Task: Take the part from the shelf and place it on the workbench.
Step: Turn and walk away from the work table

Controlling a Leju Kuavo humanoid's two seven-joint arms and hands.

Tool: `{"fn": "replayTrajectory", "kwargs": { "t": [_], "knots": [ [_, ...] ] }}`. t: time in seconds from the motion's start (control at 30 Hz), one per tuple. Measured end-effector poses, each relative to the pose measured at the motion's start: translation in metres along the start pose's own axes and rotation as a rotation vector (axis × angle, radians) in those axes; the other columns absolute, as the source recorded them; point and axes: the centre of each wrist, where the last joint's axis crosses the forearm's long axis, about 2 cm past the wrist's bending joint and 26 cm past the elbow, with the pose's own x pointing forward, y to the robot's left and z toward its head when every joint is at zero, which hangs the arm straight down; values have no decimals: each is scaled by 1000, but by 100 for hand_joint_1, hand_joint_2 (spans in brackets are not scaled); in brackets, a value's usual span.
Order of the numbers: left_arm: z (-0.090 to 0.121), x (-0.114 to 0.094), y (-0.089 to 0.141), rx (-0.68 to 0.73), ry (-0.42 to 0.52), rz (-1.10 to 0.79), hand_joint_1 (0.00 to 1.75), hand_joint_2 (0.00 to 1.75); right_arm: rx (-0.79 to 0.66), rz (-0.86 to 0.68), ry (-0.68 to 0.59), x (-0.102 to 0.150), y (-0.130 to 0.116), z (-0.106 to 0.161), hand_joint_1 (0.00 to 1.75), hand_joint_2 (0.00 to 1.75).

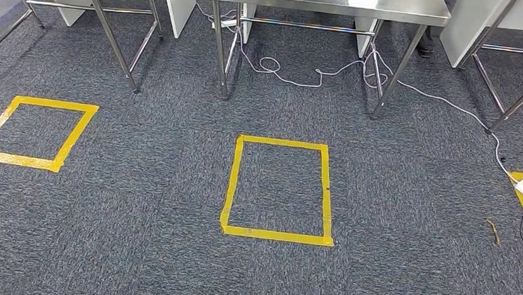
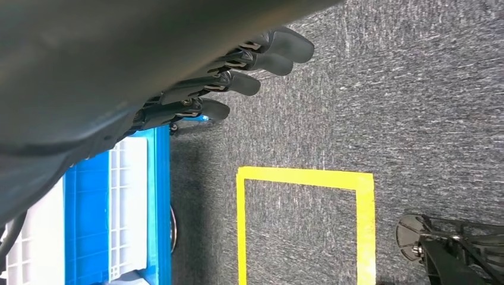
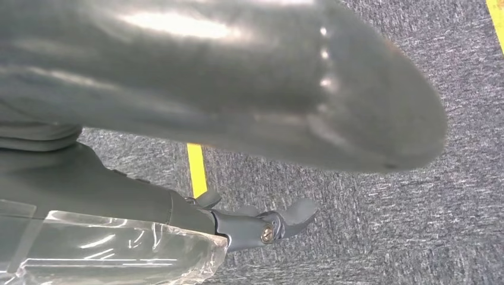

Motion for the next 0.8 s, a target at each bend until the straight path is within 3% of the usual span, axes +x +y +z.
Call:
{"fn": "replayTrajectory", "kwargs": {
  "t": [0.8],
  "knots": [
    [0,-7,-3,-6,6,6,0,0,45,-2,8,-6,-4,1,0,0]
  ]
}}
